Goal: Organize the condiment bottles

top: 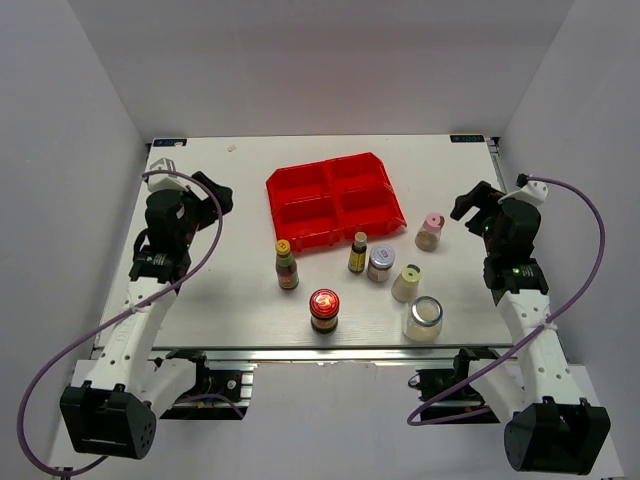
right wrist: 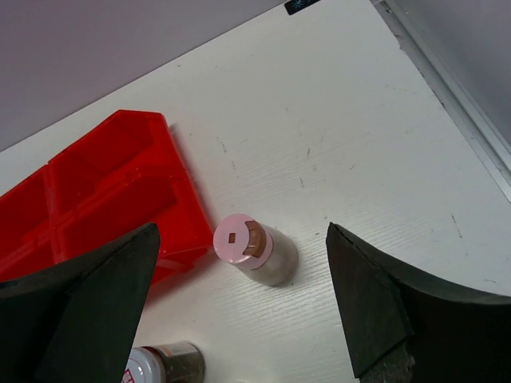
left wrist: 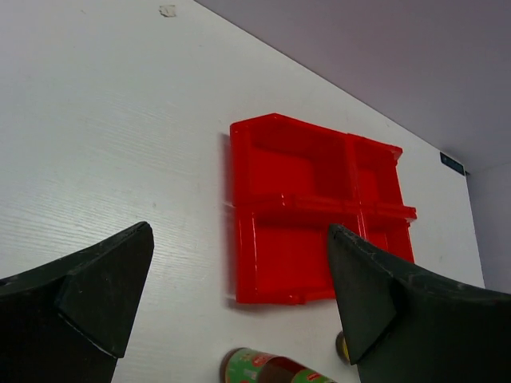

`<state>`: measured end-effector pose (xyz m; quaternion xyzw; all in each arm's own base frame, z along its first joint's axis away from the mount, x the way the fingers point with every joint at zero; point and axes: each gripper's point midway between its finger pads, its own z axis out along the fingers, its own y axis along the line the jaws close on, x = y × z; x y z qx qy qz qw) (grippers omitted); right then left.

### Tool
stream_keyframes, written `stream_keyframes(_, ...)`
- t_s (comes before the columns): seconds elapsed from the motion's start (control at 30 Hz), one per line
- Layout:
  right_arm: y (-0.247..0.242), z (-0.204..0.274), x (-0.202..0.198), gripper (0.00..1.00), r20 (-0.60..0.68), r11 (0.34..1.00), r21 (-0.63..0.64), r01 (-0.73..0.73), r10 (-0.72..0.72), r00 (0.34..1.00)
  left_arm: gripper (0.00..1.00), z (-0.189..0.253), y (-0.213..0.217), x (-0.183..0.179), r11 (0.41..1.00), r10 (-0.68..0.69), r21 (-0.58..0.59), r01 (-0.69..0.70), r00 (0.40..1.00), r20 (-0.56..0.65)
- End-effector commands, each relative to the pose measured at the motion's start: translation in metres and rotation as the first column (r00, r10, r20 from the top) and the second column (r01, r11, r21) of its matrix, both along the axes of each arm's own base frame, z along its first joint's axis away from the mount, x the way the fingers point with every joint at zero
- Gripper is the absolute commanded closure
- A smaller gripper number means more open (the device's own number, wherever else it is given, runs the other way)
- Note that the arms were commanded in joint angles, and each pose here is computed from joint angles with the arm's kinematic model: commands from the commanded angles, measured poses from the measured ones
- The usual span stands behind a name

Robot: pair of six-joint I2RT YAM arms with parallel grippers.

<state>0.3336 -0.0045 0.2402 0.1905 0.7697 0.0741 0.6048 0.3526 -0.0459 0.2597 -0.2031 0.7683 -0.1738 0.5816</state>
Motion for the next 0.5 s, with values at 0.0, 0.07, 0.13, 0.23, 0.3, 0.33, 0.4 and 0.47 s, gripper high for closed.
stream_keyframes(0.0,0.013,0.026,0.009,0.11,0.099,0.997,-0.001,-0.08,0.079,0.992,0.02,0.014,-0.031,-0.006,0.991,-0.133,-0.027,0.134,0.991,0.027)
stream_keyframes(0.07,0.017,0.023,0.009,0.11,0.1,0.994,-0.017,-0.11,0.111,0.989,0.02,0.009,-0.044,-0.007,0.99,-0.138,0.012,0.138,0.99,0.011)
stream_keyframes(0.13,0.018,0.023,0.01,0.11,0.105,0.993,-0.025,-0.119,0.121,0.987,0.02,0.006,-0.053,-0.011,0.988,-0.134,0.07,0.135,0.991,-0.015)
stream_keyframes(0.23,0.017,0.017,0.009,0.11,0.089,0.992,-0.042,-0.123,0.126,0.988,0.02,0.002,-0.072,-0.022,0.979,-0.144,0.14,0.151,0.988,-0.063)
stream_keyframes(0.3,0.016,0.014,0.008,0.11,0.08,0.993,-0.042,-0.112,0.115,0.99,0.02,0.003,-0.081,-0.031,0.973,-0.173,0.146,0.181,0.983,-0.067)
stream_keyframes(0.33,0.015,0.012,0.009,0.11,0.074,0.993,-0.041,-0.111,0.114,0.991,0.02,0.004,-0.084,-0.035,0.971,-0.184,0.146,0.191,0.981,-0.062)
stream_keyframes(0.4,0.018,0.009,0.01,0.11,0.07,0.992,-0.037,-0.123,0.125,0.99,0.02,0.005,-0.094,-0.044,0.962,-0.22,0.15,0.227,0.973,-0.063)
stream_keyframes(0.47,0.02,0.005,0.012,0.11,0.055,0.99,-0.034,-0.137,0.139,0.989,0.02,0.009,-0.108,-0.052,0.946,-0.278,0.16,0.283,0.959,-0.056)
